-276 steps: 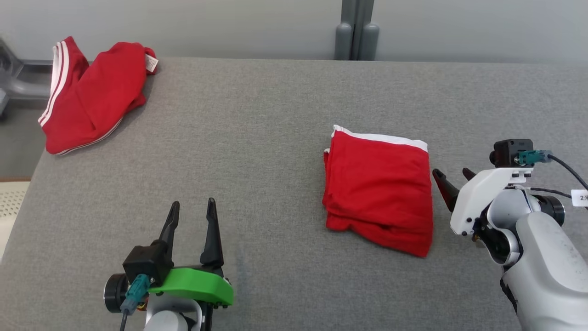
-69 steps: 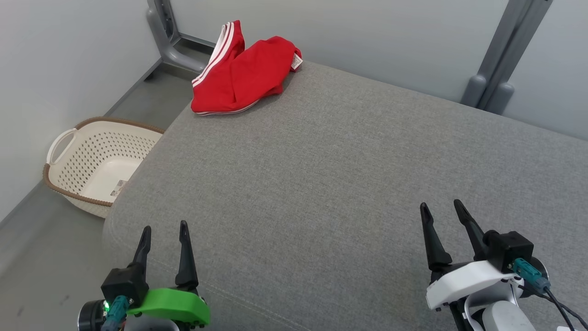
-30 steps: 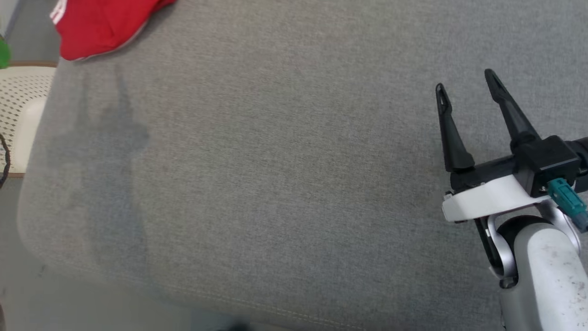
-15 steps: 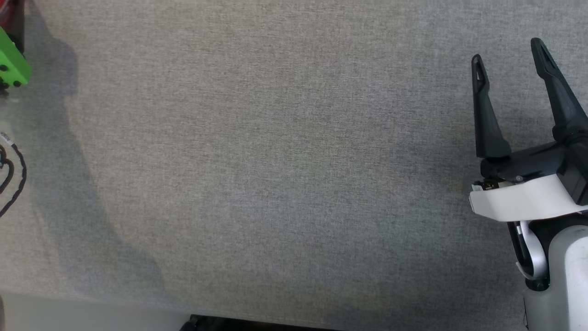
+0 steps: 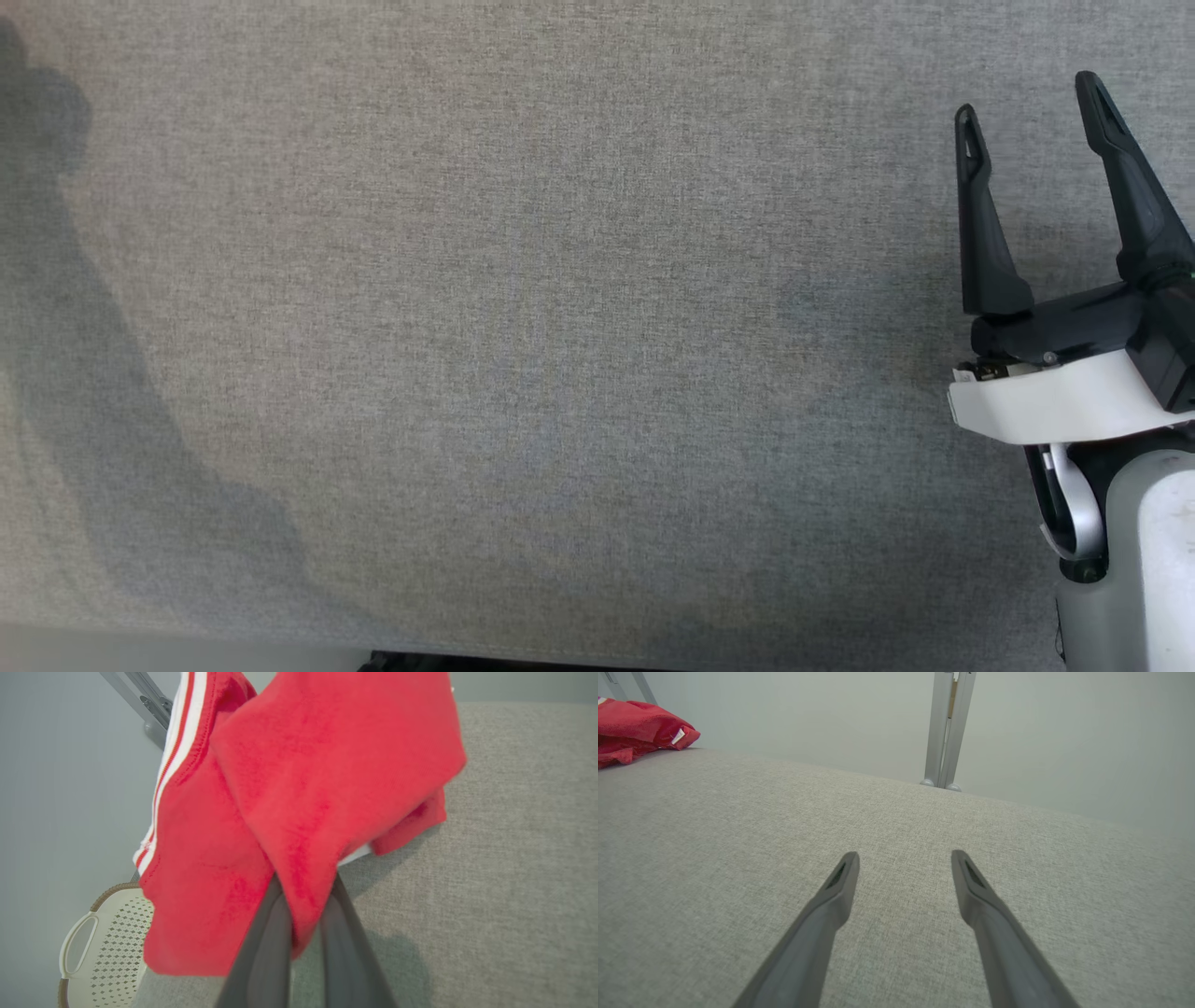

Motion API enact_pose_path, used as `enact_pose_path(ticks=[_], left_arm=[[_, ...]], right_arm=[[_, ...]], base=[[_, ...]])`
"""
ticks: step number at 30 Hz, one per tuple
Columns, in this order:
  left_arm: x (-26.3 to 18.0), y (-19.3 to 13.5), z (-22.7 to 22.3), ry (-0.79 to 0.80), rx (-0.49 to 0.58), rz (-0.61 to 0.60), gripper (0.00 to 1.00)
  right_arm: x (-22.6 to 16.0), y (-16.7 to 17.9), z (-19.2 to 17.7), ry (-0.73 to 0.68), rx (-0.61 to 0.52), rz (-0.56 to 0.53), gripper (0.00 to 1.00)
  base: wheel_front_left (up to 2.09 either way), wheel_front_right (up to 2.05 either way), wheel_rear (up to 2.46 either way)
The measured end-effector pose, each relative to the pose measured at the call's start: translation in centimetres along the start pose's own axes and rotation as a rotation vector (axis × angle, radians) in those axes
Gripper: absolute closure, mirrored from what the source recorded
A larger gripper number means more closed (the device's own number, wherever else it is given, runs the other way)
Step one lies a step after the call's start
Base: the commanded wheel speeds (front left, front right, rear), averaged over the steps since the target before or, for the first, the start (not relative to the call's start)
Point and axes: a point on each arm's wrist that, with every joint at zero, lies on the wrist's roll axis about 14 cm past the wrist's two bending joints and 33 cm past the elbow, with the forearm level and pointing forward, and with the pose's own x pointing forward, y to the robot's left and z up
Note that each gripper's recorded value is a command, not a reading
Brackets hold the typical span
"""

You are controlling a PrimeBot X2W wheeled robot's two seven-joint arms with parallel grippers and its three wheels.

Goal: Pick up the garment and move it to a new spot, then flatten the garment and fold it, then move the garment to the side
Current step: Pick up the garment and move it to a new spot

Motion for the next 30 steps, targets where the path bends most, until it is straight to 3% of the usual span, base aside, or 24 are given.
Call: enact_pose_path(ticks=[7,15,22,30], left_arm=[[-1.1,0.7,4.8,-0.109,0.018,-0.008,1.0],[-4.6,-0.8,13.8,-0.299,0.14,-0.072,1.0],[-10.5,-6.1,21.6,-0.463,0.261,-0.213,1.0],[-19.9,-16.3,27.5,-0.634,0.287,-0.497,1.0]], right_arm=[[-0.6,0.0,1.2,-0.033,0.026,-0.018,0.0],[-3.1,-1.6,2.5,-0.052,0.05,-0.088,0.0],[-7.5,-3.7,3.8,-0.072,0.091,-0.176,0.0],[-13.0,-5.6,5.9,-0.123,0.103,-0.275,0.0]], base=[[0.0,0.0,0.0],[0.0,0.0,0.0],[0.0,0.0,0.0],[0.0,0.0,0.0]])
